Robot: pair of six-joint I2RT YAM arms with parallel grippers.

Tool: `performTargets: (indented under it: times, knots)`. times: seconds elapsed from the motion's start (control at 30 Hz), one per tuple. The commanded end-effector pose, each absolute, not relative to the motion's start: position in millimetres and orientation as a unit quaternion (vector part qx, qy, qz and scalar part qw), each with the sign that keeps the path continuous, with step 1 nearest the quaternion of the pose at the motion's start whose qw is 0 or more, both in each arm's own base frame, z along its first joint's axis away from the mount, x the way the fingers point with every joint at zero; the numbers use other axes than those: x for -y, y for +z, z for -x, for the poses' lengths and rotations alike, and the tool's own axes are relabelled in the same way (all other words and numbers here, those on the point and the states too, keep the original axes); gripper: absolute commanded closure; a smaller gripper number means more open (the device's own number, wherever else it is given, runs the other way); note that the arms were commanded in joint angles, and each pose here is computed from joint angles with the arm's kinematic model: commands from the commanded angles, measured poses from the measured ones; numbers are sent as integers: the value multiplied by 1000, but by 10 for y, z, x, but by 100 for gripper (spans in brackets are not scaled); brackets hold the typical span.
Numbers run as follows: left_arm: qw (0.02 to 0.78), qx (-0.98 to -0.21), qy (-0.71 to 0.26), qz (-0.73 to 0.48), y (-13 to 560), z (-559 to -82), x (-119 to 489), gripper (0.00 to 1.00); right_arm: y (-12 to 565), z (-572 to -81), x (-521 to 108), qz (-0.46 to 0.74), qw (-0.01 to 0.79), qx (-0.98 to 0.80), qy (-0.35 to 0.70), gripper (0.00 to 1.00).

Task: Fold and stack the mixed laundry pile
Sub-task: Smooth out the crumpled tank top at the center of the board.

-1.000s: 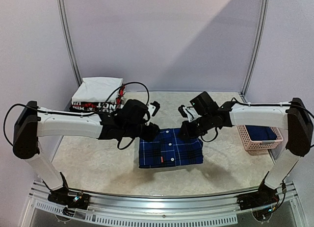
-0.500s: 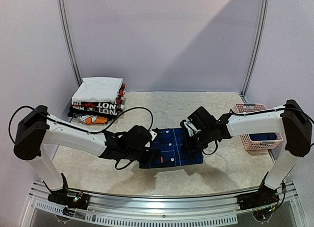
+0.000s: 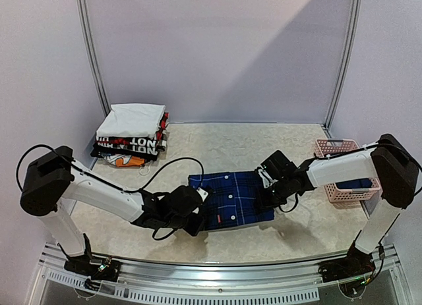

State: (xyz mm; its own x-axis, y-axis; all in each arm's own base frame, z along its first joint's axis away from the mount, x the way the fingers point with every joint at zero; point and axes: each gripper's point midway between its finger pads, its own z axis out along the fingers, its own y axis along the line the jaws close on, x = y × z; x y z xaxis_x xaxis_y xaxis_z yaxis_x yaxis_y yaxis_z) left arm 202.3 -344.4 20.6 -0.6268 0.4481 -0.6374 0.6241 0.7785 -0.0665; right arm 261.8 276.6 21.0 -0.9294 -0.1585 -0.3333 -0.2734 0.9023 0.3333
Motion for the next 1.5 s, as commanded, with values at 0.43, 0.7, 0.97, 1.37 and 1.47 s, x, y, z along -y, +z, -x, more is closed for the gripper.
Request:
performTargets:
  times: [0.43, 0.7, 0.97, 1.37, 1.47]
  knots:
    - [330, -896, -116, -274, 263, -1944, 3132, 64, 261, -2485, -2291, 78, 149, -978, 124, 88]
    - [358, -891, -107, -260, 540, -2005, 2971, 55, 449, -2587, -2129, 67, 176, -979, 77, 85]
    - [387, -889, -109, -220, 748, -2182, 2742, 33, 782, -2589, -2439, 96, 198, -969, 115, 83]
    - [385, -892, -186, -145, 796, -2511, 2616, 19, 1149, -2364, -3438, 182, 240, -944, 137, 55]
    - [376, -898, -188, -132, 744, -2561, 2572, 22, 1133, -2192, -3814, 219, 245, -934, 139, 51]
